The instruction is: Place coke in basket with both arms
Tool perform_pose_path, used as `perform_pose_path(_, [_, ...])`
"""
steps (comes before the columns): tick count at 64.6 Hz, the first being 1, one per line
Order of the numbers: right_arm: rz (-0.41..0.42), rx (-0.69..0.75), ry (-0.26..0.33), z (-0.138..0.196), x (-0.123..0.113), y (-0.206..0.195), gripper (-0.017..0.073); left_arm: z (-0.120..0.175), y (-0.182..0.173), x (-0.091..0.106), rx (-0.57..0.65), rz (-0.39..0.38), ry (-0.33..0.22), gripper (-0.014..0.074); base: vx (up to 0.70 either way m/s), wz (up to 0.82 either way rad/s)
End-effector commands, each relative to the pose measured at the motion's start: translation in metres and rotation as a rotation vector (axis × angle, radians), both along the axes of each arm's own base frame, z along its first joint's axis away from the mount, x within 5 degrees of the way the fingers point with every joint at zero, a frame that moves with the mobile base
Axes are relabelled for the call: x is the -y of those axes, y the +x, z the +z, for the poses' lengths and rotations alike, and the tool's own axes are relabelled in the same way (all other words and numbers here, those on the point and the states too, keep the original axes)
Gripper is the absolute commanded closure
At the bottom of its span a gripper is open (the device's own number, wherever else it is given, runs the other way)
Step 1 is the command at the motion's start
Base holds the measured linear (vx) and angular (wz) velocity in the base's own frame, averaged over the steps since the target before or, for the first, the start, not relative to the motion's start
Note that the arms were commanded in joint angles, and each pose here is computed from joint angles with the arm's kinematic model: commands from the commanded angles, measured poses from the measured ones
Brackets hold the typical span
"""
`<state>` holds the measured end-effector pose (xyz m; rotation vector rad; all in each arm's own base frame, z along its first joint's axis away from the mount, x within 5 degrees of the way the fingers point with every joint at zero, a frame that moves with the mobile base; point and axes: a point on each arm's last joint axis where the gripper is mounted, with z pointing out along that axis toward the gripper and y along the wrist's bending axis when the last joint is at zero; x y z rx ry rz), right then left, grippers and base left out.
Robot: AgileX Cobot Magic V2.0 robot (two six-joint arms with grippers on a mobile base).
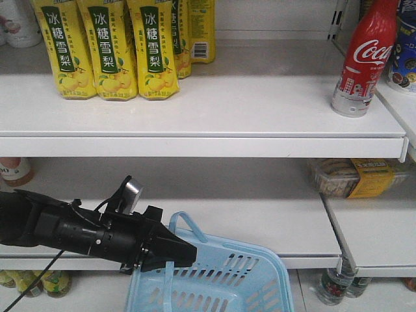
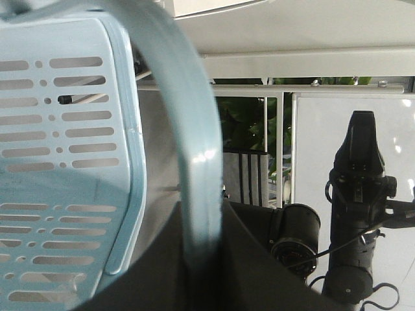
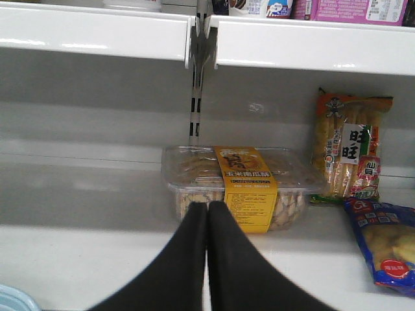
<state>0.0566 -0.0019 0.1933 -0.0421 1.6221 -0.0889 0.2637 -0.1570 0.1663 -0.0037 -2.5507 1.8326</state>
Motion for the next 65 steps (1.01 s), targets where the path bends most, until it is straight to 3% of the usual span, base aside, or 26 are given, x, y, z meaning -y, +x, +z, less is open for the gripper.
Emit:
perform_pose_path(1, [-0.002,0.082,-0.012,0.005,0.0,-0.001,0.0569,0.028,0.0,0.005,0.057,0.002,-0.126,0.06,0.0,0.0])
perform_pose_path(34, [-0.001,0.119,-0.009,0.009,0.0,-0.001,0.0569,0.028,0.0,0.005,0.057,0.002,-0.126,0.06,0.0,0.0])
perform_pose_path(49, [0.002,0.258,0.035,0.045,0.0,-0.006,0.0569,0.028,0.0,0.005,0.057,0.002,-0.126,0.06,0.0,0.0])
perform_pose_path(65, [0.001,0.19,0.03,0.095,0.0,0.01,0.0569,0.028,0.0,0.005,0.057,0.002,-0.126,0.06,0.0,0.0])
